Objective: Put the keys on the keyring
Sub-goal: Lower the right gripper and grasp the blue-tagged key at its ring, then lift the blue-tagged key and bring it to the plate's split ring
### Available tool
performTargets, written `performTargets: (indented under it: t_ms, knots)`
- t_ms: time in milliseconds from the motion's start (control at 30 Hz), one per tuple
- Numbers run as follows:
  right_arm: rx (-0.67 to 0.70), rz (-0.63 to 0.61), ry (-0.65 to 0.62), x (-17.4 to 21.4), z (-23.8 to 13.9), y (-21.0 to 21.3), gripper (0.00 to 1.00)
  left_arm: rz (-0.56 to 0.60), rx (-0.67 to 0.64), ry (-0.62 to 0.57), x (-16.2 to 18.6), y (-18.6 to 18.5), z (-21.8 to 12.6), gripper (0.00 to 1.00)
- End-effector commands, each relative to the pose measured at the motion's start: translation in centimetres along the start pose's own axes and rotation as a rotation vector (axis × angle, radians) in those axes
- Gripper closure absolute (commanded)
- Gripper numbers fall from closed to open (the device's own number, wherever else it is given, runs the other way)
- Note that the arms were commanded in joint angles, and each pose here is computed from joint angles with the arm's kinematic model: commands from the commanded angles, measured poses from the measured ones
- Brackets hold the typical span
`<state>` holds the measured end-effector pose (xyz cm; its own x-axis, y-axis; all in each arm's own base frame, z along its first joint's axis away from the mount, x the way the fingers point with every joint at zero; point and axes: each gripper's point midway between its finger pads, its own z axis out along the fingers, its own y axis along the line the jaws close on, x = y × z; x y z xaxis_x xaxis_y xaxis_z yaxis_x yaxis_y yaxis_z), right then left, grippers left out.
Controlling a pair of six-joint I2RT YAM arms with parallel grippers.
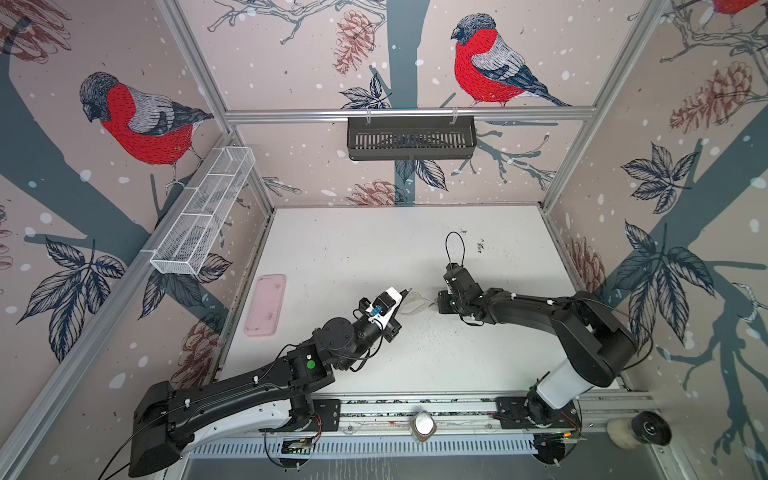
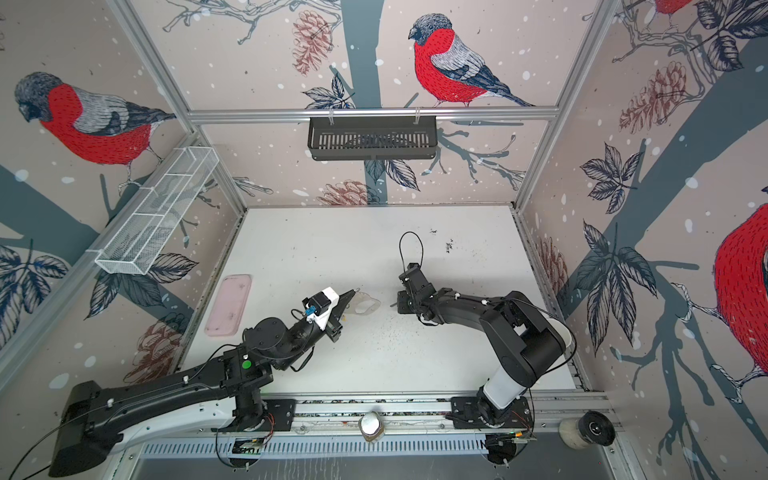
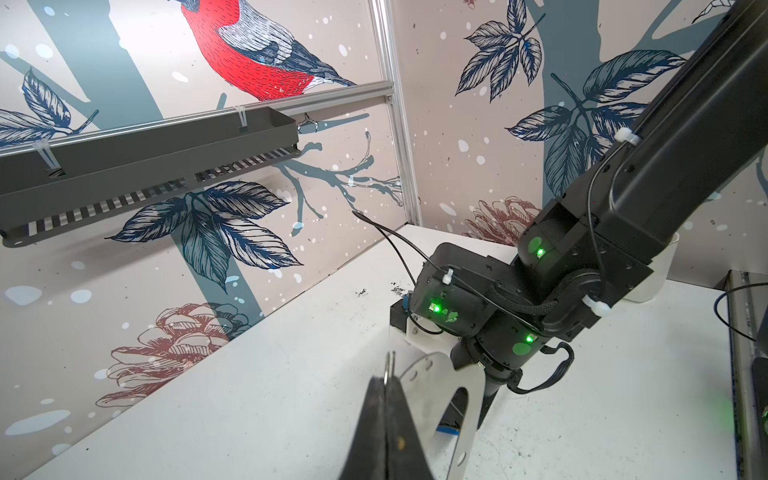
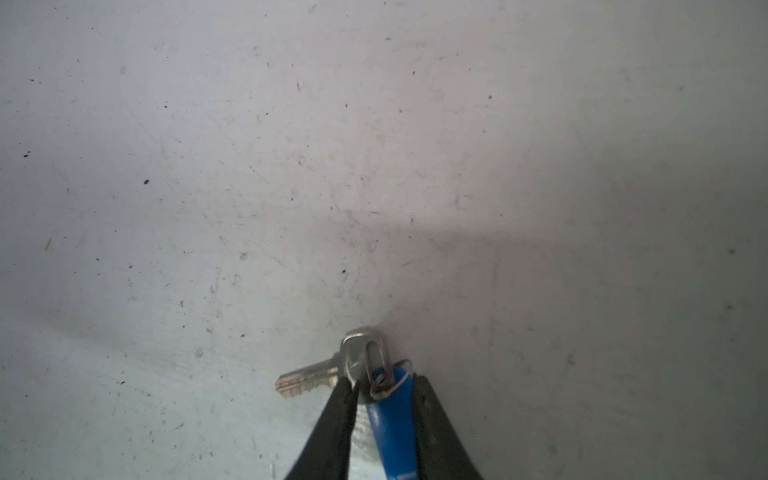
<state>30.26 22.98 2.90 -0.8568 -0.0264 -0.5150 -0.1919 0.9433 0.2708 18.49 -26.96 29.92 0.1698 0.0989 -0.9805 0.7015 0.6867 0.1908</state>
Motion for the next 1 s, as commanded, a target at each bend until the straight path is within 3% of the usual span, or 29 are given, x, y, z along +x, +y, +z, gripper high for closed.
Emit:
performTargets:
  t_ms: [0, 600, 700, 800, 967]
  knots:
    - [0.009, 0.005, -0.005, -0.26, 0.1, -0.05, 0.77, -0.019, 0.0, -0.039, -1.02, 0.07, -0.09, 1.0]
    - [0.031, -0.011, -0.007, -0.7, 0.59, -0.16, 0.79, -0.014, 0.003, -0.035, -0.94, 0.01, -0.06, 1.0]
    - [0.034, -0.014, -0.007, -0.74, 0.63, -0.19, 0.83, -0.012, 0.003, -0.036, -0.97, 0.02, -0.07, 1.0]
    - [0.035, -0.016, -0.009, -0.78, 0.63, -0.2, 0.94, -0.012, 0.002, -0.034, -0.9, 0.04, -0.09, 1.0]
    - [0.04, -0.024, -0.014, -0.87, 0.45, -0.23, 0.99, -0.01, 0.002, -0.032, -0.89, 0.04, -0.07, 1.0]
